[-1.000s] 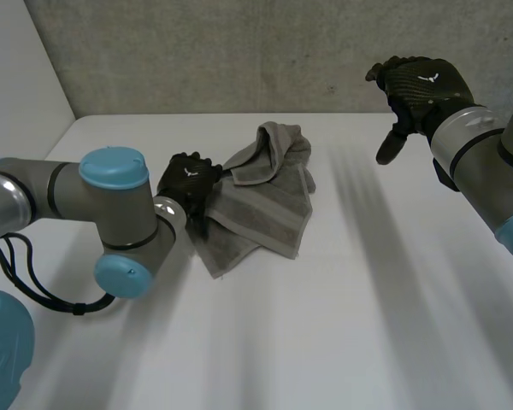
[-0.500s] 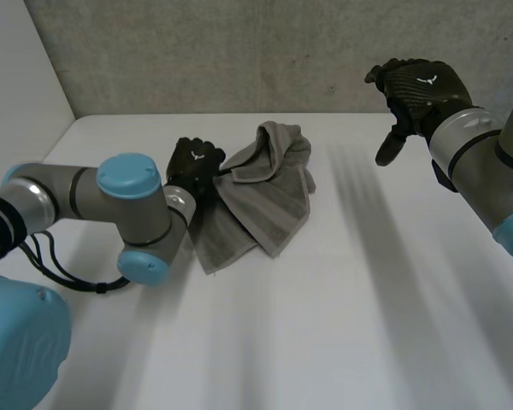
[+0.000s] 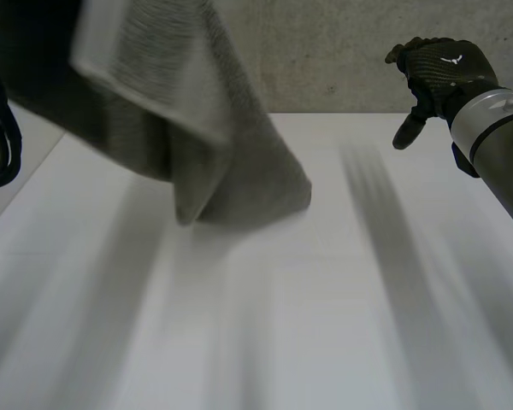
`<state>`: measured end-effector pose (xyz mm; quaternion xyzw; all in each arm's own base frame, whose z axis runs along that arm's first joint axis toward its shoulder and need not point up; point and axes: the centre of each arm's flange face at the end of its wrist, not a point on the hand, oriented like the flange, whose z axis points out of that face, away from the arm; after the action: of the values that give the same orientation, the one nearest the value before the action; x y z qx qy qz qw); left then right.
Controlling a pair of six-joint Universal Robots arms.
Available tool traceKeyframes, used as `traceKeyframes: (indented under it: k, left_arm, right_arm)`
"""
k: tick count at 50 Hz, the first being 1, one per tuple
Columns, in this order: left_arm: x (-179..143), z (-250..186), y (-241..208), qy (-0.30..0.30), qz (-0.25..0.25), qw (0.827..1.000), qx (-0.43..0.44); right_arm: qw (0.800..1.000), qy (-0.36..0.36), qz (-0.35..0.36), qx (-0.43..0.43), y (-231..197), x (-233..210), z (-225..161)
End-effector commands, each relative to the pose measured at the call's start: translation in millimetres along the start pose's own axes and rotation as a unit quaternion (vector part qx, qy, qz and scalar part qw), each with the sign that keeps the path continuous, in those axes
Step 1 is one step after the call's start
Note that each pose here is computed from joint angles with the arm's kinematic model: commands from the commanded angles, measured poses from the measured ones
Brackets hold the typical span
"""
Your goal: Fold the towel.
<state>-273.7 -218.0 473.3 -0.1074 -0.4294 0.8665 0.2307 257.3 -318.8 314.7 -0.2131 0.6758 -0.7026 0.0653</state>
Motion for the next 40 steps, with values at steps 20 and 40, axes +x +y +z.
traceKeyframes:
  k: [20, 40]
  left_arm:
    - [-52, -82, 225, -0.023, 0.122, 0.918, -0.376]
    - [-65, -97, 159, -0.047, 0.126, 0.938, -0.320]
  right_arm:
    - [0.959, -0.228, -0.025, -0.166, 70, -84, -24]
    - [0.948, -0.274, -0.106, -0.125, 170, -151, 24]
